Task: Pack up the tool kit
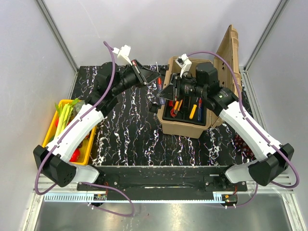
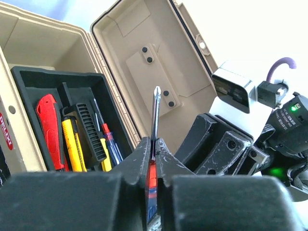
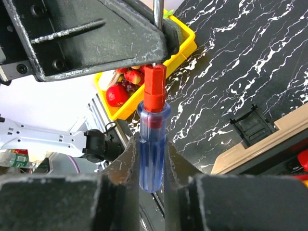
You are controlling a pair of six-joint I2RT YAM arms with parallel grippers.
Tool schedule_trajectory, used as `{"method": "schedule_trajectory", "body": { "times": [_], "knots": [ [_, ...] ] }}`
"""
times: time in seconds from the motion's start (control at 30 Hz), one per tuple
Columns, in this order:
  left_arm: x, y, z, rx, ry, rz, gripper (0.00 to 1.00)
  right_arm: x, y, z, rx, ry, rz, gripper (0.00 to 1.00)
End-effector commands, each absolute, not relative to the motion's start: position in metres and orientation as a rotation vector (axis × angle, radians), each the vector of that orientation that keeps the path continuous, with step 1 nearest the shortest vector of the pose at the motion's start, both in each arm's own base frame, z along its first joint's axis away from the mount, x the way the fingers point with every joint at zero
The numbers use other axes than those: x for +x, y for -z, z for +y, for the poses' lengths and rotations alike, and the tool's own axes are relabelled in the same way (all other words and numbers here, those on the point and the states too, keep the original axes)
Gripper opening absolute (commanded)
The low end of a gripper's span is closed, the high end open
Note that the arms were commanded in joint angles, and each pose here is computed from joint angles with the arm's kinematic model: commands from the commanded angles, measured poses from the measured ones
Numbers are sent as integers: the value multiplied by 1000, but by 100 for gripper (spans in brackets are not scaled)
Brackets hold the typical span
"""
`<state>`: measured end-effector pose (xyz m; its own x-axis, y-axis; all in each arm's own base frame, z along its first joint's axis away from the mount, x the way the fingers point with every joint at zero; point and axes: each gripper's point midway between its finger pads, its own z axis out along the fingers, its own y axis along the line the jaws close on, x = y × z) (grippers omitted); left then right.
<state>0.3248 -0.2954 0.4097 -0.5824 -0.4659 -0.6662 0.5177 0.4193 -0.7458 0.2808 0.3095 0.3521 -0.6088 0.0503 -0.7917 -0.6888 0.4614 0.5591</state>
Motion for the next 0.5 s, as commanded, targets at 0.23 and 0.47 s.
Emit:
{"method": "schedule_trajectory", "body": {
  "times": [0.23, 0.47],
  "knots": [
    [340, -397, -259, -106, 1070, 1767, 80, 341, -313, 238, -56, -627, 2119, 0],
    [345, -365, -241, -151, 908, 1875, 82, 361, -277, 156, 149, -134, 2188, 0]
  ]
}}
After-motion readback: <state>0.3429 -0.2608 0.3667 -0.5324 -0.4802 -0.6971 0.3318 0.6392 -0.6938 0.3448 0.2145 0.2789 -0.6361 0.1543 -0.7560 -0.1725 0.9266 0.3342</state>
